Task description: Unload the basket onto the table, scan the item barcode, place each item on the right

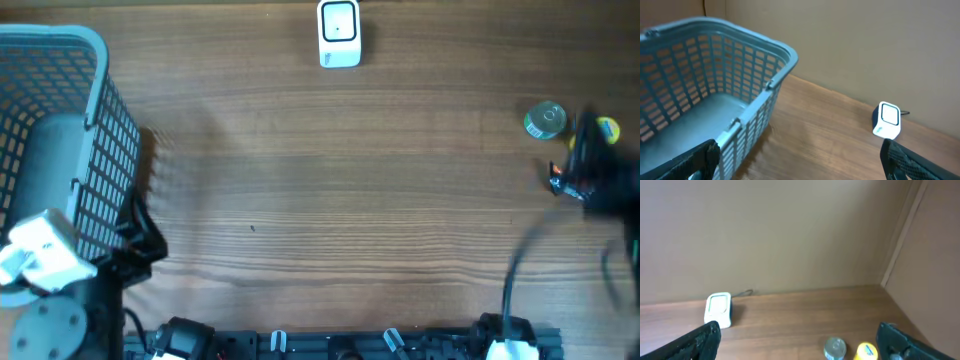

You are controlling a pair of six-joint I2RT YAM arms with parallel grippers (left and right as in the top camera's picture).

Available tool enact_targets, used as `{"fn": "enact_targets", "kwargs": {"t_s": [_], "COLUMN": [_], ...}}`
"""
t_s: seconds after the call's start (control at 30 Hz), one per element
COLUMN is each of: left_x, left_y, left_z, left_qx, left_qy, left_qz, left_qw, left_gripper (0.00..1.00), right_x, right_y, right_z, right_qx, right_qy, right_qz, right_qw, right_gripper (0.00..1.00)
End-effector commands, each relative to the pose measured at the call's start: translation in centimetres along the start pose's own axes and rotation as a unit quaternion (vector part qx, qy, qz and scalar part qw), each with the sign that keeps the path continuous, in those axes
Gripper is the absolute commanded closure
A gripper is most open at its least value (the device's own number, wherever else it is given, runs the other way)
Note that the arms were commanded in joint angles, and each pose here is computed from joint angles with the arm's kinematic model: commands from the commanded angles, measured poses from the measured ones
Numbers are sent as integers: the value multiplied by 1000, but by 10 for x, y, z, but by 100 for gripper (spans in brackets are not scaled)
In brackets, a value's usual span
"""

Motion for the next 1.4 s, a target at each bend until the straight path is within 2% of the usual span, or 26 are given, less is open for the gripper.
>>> {"fn": "enact_targets", "kwargs": {"t_s": [0.0, 0.13, 0.27, 0.37, 0.47, 0.57, 0.63, 0.77, 0.93, 1.07, 1.17, 1.27, 1.37], "left_x": [-12, -18, -16, -13, -8, -8, -5, 11, 44, 69, 84, 96, 98], "left_y": [9, 26, 35, 37, 31, 31, 33, 42, 64, 83, 97, 109, 111], "left_z": [-21, -51, -69, -70, -70, -70, -69, -66, -65, -68, -72, -78, -79], "left_qx": [16, 44, 70, 67, 90, 87, 84, 63, 17, -19, -43, -64, -67], "left_qy": [-39, -78, -91, -86, -71, -70, -64, -32, 38, 93, 129, 159, 165], "left_qz": [8, -21, -36, -35, -35, -33, -30, -9, 37, 72, 96, 115, 119], "left_qw": [999, 996, 993, 993, 993, 993, 994, 997, 998, 993, 986, 978, 977], "left_gripper": [0, 0, 0, 0, 0, 0, 0, 0, 0, 0, 0, 0, 0], "right_x": [24, 64, 97, 125, 151, 133, 123, 114, 130, 156, 149, 125, 112], "right_y": [19, 32, 39, 40, 52, 89, 88, 82, 79, 78, 70, 62, 59], "right_z": [-63, -128, -169, -200, -222, -239, -237, -222, -196, -185, -183, -176, -164], "right_qx": [-28, -30, -25, 17, 45, -20, -5, -10, -43, -33, -17, -3, 4], "right_qy": [-44, -66, -81, -100, -44, -91, -110, -118, -68, -7, -26, -79, -106], "right_qz": [-18, -12, 37, 87, 63, 21, 18, 64, 219, 245, 277, 144, 74], "right_qw": [998, 997, 996, 991, 996, 995, 994, 991, 972, 969, 960, 986, 992], "right_gripper": [0, 0, 0, 0, 0, 0, 0, 0, 0, 0, 0, 0, 0]}}
Point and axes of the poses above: each gripper's point midway between its finger pads, its own z axis out along the fingers, its own y axis along the line the jaws close on, x = y × z, the point moved 2 cm from there along -z, back along the fingers, and after that the axes turned 12 degrees about -z, right-handed, at the moved point
